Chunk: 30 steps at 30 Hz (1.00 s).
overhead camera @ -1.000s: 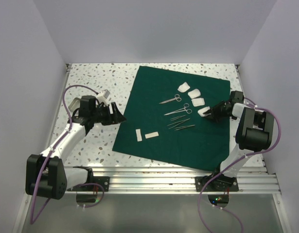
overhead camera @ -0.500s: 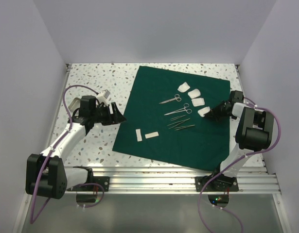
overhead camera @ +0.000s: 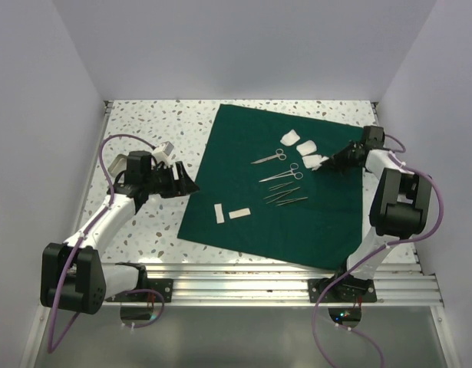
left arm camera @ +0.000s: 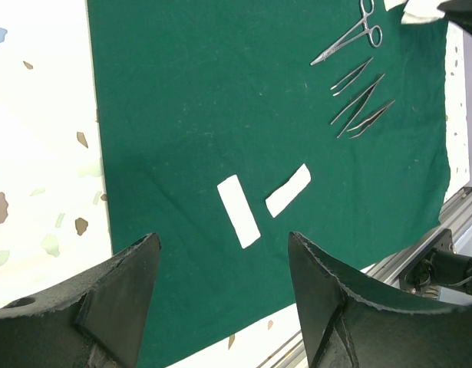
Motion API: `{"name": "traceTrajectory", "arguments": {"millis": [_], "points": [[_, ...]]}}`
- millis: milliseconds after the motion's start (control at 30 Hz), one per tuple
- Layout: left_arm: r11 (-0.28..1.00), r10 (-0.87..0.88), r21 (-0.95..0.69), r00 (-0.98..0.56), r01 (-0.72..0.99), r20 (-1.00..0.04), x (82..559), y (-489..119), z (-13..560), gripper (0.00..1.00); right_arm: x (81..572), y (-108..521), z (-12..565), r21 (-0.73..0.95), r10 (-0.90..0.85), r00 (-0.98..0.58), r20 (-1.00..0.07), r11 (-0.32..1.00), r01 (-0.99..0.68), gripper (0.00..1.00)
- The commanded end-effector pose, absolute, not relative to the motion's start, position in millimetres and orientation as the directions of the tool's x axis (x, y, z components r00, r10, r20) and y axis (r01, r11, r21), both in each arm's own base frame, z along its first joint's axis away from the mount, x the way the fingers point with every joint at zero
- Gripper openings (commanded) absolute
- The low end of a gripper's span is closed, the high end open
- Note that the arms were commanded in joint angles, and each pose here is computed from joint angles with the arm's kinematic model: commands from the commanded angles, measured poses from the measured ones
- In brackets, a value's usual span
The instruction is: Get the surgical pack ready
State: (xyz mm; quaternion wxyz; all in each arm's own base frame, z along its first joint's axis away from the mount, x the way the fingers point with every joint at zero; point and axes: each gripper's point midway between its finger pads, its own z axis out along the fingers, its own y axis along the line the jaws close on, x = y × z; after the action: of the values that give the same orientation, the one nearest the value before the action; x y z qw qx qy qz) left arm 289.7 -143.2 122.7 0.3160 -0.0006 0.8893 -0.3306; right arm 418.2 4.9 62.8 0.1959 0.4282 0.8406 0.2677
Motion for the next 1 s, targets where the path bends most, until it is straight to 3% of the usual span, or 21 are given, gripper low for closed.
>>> {"name": "traceTrajectory", "arguments": {"millis": [0, 467, 967], "points": [[0.770, -0.195, -0.586, -0.782, 0.251, -0.592, 293.6, -146.8, 124.7, 0.72, 436.5, 13.9, 101.5, 0.672, 0.824, -0.551, -0.129, 0.481, 0.563, 0.00], [0.774, -0.199, -0.584, -0.782, 0.244, -0.590, 293.2, -145.7, 124.8, 0.72, 491.2, 37.3, 98.7, 0.720, 0.840, -0.524, -0.137, 0.448, 0.530, 0.00], [0.777, -0.194, -0.581, -0.785, 0.243, -0.588, 294.2, -145.4, 123.6, 0.72, 492.0, 34.3, 69.4, 0.699, 0.860, -0.490, -0.142, 0.438, 0.565, 0.00]]}}
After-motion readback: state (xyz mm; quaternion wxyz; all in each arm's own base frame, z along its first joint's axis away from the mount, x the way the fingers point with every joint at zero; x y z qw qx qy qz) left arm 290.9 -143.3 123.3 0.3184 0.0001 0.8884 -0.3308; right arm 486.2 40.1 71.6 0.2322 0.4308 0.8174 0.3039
